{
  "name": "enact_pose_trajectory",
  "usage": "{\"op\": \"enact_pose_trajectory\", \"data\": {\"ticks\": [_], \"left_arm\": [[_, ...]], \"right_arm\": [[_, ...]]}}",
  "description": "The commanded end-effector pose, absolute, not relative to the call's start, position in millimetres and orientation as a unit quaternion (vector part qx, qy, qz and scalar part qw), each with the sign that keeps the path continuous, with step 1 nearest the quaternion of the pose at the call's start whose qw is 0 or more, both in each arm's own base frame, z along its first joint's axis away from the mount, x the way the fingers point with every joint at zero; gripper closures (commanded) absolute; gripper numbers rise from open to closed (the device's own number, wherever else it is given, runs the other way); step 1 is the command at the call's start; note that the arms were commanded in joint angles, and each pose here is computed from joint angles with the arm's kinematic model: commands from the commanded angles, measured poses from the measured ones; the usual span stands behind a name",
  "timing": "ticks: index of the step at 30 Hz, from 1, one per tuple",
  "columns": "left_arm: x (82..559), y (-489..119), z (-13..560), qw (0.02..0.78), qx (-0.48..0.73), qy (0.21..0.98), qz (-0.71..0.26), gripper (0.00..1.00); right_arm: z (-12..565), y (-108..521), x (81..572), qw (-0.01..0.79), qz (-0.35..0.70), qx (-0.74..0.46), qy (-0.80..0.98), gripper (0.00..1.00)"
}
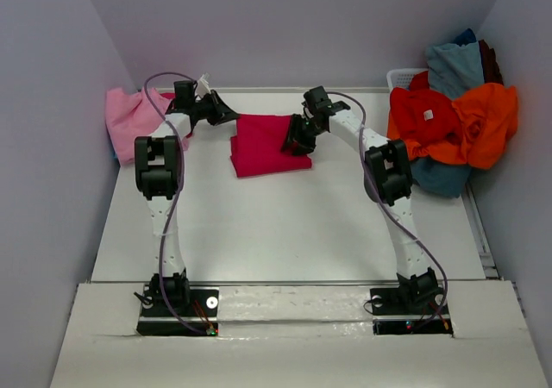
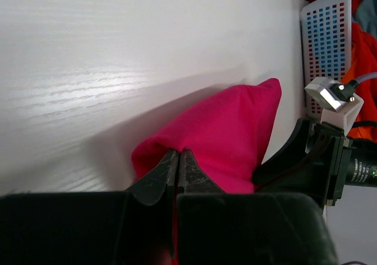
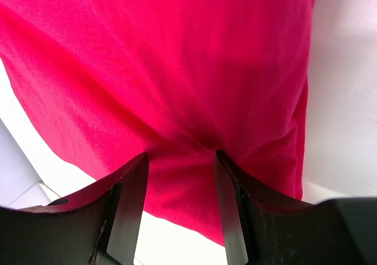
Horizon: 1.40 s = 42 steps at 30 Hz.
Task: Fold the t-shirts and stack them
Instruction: Fold the tshirt
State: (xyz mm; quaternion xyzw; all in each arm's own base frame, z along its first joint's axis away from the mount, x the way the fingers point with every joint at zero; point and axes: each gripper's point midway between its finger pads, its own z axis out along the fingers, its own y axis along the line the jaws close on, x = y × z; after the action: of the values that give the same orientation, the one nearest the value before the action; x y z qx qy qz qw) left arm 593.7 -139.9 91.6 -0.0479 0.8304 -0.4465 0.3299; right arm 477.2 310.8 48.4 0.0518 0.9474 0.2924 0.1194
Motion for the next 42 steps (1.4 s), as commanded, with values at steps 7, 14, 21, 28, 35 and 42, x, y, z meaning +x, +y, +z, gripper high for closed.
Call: {"op": "enact_pose_trajectory", "data": {"ticks": [7, 14, 21, 28, 35, 42], "left_arm": [[597.8, -114.7, 158.1, 0.404, -0.031, 0.803, -0.438, 0.94], [595.2, -102.6, 149.9, 0.4, -0.048, 0.808, -0.43, 0.94], [594.1, -94.5, 139.2, 0.396, -0.072, 0.813, -0.421, 0.94], [592.6, -92.4, 122.8, 0.377, -0.086, 0.825, -0.413, 0.94], [593.1, -72.0, 111.2, 0.375, -0.119, 0.846, -0.36, 0.94], [589.9, -66.3, 103.0, 0.36, -0.134, 0.859, -0.34, 0.91]], "right_arm": [[25.3, 319.5, 466.6, 0.081, 0.288, 0.026, 0.954, 0.45], [10.9, 319.2, 460.4, 0.063, 0.288, 0.022, 0.955, 0.45], [6.1, 316.3, 459.3, 0.063, 0.28, 0.014, 0.958, 0.45], [5.3, 314.4, 458.3, 0.063, 0.276, 0.007, 0.959, 0.44], [4.9, 312.7, 458.9, 0.067, 0.271, 0.002, 0.96, 0.44], [38.7, 308.1, 475.4, 0.123, 0.259, -0.01, 0.958, 0.35]]}}
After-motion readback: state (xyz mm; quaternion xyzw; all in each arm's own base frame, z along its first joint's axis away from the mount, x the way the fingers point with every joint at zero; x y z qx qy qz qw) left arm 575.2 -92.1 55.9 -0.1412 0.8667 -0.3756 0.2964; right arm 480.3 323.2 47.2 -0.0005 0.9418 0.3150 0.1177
